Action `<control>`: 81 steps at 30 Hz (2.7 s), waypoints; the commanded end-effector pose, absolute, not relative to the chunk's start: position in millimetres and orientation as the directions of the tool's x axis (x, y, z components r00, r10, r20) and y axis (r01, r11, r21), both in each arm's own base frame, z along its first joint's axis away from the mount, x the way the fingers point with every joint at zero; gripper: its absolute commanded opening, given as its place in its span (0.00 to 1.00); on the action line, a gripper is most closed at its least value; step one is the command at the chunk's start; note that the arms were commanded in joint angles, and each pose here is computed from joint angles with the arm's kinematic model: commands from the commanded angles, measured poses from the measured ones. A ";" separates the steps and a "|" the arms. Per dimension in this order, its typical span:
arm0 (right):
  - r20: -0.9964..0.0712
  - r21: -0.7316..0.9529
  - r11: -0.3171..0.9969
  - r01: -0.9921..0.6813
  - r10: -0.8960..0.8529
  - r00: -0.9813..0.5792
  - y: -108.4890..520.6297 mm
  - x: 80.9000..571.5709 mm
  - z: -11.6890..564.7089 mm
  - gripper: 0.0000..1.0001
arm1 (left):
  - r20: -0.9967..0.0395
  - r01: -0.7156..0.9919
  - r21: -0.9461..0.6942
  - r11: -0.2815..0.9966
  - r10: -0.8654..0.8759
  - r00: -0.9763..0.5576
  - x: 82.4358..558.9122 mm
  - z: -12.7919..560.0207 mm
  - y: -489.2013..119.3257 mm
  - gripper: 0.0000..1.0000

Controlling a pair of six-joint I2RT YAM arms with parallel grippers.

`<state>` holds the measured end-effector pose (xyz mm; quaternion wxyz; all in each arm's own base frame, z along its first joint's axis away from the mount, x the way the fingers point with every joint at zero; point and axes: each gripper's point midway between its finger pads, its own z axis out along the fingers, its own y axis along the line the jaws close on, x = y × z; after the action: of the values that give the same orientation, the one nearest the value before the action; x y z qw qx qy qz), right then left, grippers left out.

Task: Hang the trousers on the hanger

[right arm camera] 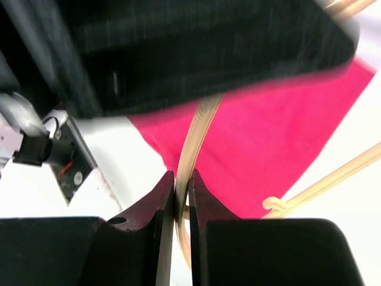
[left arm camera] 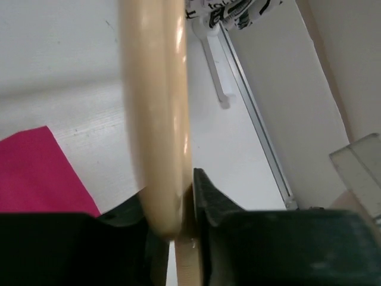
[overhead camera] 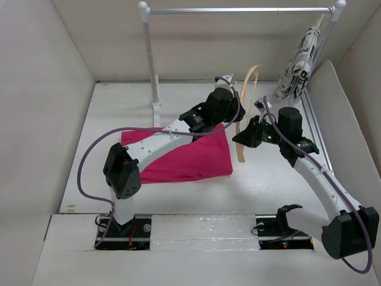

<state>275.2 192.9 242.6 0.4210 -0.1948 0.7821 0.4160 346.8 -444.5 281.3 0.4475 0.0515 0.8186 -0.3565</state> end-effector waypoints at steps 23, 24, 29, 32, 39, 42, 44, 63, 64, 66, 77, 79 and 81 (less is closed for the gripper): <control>-0.826 0.353 0.715 -0.604 -0.065 -0.560 135.2 298.4 170.3 0.00 | -0.475 0.098 -0.802 0.589 -0.529 -0.703 276.6 150.5 -433.3 0.00; -0.802 0.377 0.716 -0.588 -0.065 -0.593 135.8 305.6 154.7 0.00 | -0.464 0.072 -0.801 0.594 -0.540 -0.703 276.2 142.3 -429.6 0.00; -0.782 0.429 0.669 -0.607 -0.061 -0.620 159.2 328.4 123.5 0.16 | -0.477 0.019 -0.773 0.634 -0.561 -0.677 279.1 121.7 -420.2 0.00; -0.771 0.435 0.659 -0.614 -0.080 -0.632 172.9 342.0 104.1 0.27 | -0.483 -0.002 -0.753 0.658 -0.555 -0.677 280.7 110.2 -418.6 0.00; -0.722 0.434 0.712 -0.552 -0.093 -0.686 187.1 356.5 71.5 0.39 | -0.498 -0.024 -0.714 0.700 -0.532 -0.685 284.9 92.2 -415.4 0.00; -0.701 0.453 0.719 -0.527 -0.077 -0.709 190.0 356.6 59.8 0.47 | -0.511 -0.017 -0.697 0.716 -0.515 -0.688 286.2 90.4 -417.1 0.00; -0.688 0.445 0.742 -0.502 -0.075 -0.722 188.7 356.6 53.3 0.50 | -0.516 -0.013 -0.694 0.720 -0.510 -0.688 286.0 91.0 -416.6 0.00; -0.766 0.498 0.730 -0.469 0.117 -0.631 143.9 368.2 144.6 0.00 | -0.610 -0.001 -0.538 0.843 -0.391 -0.689 287.3 66.5 -363.0 0.00; -0.769 0.493 0.742 -0.455 0.127 -0.626 134.4 369.6 149.2 0.00 | -0.613 0.001 -0.551 0.835 -0.403 -0.679 289.6 73.6 -359.3 0.00; -0.763 0.481 0.780 -0.400 0.148 -0.629 106.2 368.5 155.0 0.00 | -0.619 -0.009 -0.528 0.849 -0.392 -0.680 290.2 69.8 -348.1 0.00; -0.727 0.458 0.858 -0.234 0.210 -0.653 41.5 340.8 123.8 0.00 | -0.688 -0.047 -0.457 0.888 -0.386 -0.615 296.8 90.1 -292.9 0.00; -0.717 0.455 0.867 -0.206 0.219 -0.661 35.5 341.1 113.2 0.00 | -0.692 -0.040 -0.454 0.890 -0.380 -0.613 296.8 92.4 -292.6 0.00; -0.710 0.466 0.860 -0.209 0.222 -0.669 37.1 341.7 107.9 0.00 | -0.691 -0.033 -0.462 0.886 -0.383 -0.613 296.6 95.8 -293.9 0.00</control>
<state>333.5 44.0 106.5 0.3860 0.0133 0.8804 0.2752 291.4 -307.8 81.0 0.3980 -0.1197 0.8817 -0.2234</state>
